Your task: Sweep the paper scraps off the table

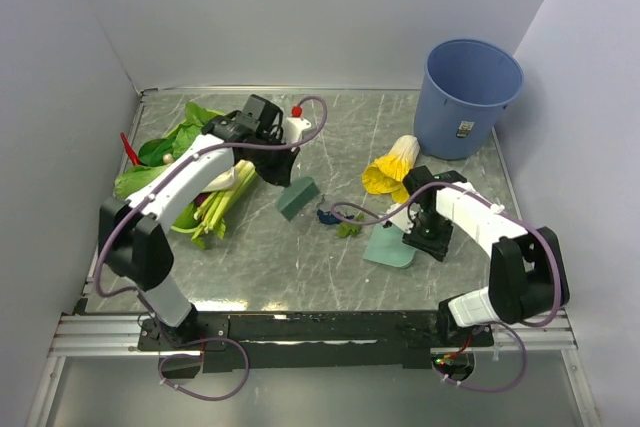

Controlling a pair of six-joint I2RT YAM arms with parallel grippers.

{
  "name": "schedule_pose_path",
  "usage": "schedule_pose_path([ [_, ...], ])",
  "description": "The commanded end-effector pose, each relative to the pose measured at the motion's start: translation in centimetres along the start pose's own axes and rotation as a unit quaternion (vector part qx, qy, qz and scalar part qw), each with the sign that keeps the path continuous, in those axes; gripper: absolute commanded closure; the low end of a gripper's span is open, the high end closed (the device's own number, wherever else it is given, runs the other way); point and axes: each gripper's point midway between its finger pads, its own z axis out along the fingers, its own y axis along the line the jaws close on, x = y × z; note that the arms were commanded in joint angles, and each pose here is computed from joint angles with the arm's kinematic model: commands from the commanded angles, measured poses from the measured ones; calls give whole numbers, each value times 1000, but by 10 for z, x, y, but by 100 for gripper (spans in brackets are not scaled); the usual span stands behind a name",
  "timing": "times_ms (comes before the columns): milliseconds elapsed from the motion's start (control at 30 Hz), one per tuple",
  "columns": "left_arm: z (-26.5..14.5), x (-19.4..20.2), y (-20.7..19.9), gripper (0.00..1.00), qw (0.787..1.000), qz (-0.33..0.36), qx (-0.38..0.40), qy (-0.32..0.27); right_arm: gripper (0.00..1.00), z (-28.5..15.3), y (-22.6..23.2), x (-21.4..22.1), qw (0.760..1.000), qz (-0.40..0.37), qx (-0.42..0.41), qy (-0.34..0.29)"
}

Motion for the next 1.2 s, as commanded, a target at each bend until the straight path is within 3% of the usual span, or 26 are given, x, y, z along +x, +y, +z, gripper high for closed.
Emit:
schedule_pose_path([
  [0,25,20,-5,99,995,-79,18,53,100,1,-11,-10,999,28,-1,15],
  [267,56,-4,-41,99,987,-76,136,43,100,-1,-15,-60,1000,-9,4,-7],
  [433,46,-29,-55,99,980,-22,195,-35,100,-9,-7,-86,999,-3,-16,-35],
  [533,22,-36,-45,99,977,-25,197,-79,100,-15,-4,-93,998,10,-18,-58],
  [633,1,-38,-23,99,979,-56,171,-98,100,-15,-1,-89,998,14,-14,-65],
  [767,-18,-23,-16,99,982,-86,147,-75,100,-16,2,-81,997,7,-1,-71],
  [1000,-4,19,25,99,988,-152,10,-11,100,-22,3,-81,996,14,5,-85],
  [1167,-10,21,46,99,990,-132,-52,-10,100,-48,-1,-96,989,15,21,-145],
])
